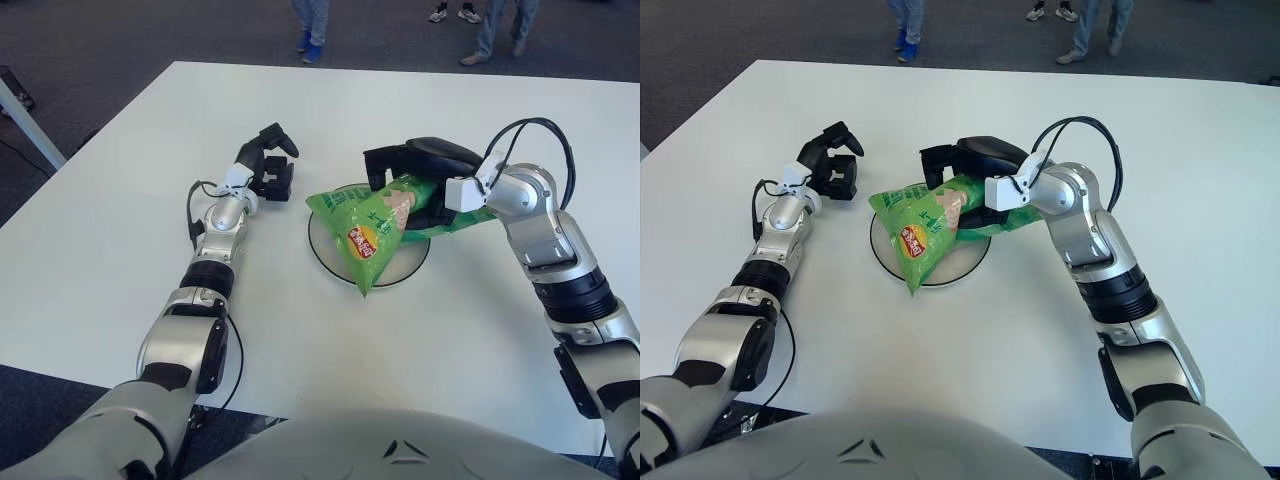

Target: Put the snack into the plate.

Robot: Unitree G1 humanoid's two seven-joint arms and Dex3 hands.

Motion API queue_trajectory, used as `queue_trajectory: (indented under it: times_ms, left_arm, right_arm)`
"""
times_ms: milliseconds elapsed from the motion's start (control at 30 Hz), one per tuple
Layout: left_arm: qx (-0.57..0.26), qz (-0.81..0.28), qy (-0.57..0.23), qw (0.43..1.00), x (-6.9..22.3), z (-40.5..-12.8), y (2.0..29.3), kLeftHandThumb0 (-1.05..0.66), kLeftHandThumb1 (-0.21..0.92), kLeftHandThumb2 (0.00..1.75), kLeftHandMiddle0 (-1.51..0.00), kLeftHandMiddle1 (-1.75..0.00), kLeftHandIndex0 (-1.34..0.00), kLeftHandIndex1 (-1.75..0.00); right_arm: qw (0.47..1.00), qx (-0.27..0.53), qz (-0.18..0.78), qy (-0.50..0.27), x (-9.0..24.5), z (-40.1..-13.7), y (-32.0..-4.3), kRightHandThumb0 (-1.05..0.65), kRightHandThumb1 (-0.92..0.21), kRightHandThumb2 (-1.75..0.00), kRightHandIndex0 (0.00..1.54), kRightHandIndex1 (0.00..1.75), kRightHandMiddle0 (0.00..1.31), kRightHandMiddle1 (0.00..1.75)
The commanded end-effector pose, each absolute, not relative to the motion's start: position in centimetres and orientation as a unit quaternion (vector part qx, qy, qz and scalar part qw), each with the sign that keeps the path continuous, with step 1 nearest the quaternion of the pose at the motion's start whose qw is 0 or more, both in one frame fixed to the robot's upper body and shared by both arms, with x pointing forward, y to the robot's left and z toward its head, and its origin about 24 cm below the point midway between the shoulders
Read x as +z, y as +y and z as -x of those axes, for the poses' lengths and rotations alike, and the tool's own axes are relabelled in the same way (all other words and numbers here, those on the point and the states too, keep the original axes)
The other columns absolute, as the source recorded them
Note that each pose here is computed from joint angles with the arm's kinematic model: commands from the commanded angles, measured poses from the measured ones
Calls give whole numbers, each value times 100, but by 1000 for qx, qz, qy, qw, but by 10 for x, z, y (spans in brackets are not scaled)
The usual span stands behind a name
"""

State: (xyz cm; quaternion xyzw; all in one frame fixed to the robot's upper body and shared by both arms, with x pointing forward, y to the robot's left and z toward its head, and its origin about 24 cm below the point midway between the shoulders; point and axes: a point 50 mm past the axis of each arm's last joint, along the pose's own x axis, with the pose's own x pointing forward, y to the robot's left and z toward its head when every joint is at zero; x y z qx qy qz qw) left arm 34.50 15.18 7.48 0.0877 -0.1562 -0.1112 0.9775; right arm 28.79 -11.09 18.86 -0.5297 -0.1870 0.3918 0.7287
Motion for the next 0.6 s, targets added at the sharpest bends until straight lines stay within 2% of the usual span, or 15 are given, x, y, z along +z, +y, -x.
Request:
queue_trajectory:
  times_ms: [0,67,167,267,367,467,567]
  left_arm:
    - [-109,-79,-94,986,37,-327,150,-47,36,126,-129,-175,-58,-175]
    - [-107,-84,-96,986,37,-327,150,-47,36,127,-129,-175,-58,-175]
    - [-106,-89,-96,986,37,-327,149,-47,35,127,-129,-175,-59,-175]
    - [-104,-93,-95,986,37,-327,149,-47,35,128,-130,-175,-59,-175]
    - [-103,-98,-95,985,37,-327,149,-47,34,128,-130,-175,-59,-175]
    - [-100,-103,-97,985,38,-327,149,-47,34,129,-130,-175,-60,-175]
    - [-97,-108,-99,984,38,-327,146,-47,33,129,-130,-175,-60,-175]
  right_arm:
    - [713,407,542,-180,191,-287,-113,-56,-35,-94,9,124,4,140]
    - [704,416,549,-174,191,-287,-114,-60,-37,-92,6,112,2,133]
    - [690,425,561,-168,191,-287,-115,-66,-41,-85,4,85,0,120]
    - [671,433,578,-168,192,-287,-116,-72,-47,-77,3,67,0,106]
    - [655,433,594,-174,194,-286,-117,-75,-51,-72,2,57,0,95]
    - [641,432,608,-181,196,-286,-118,-80,-57,-63,1,34,0,67]
    - [628,430,621,-184,200,-285,-120,-82,-59,-60,0,20,0,51]
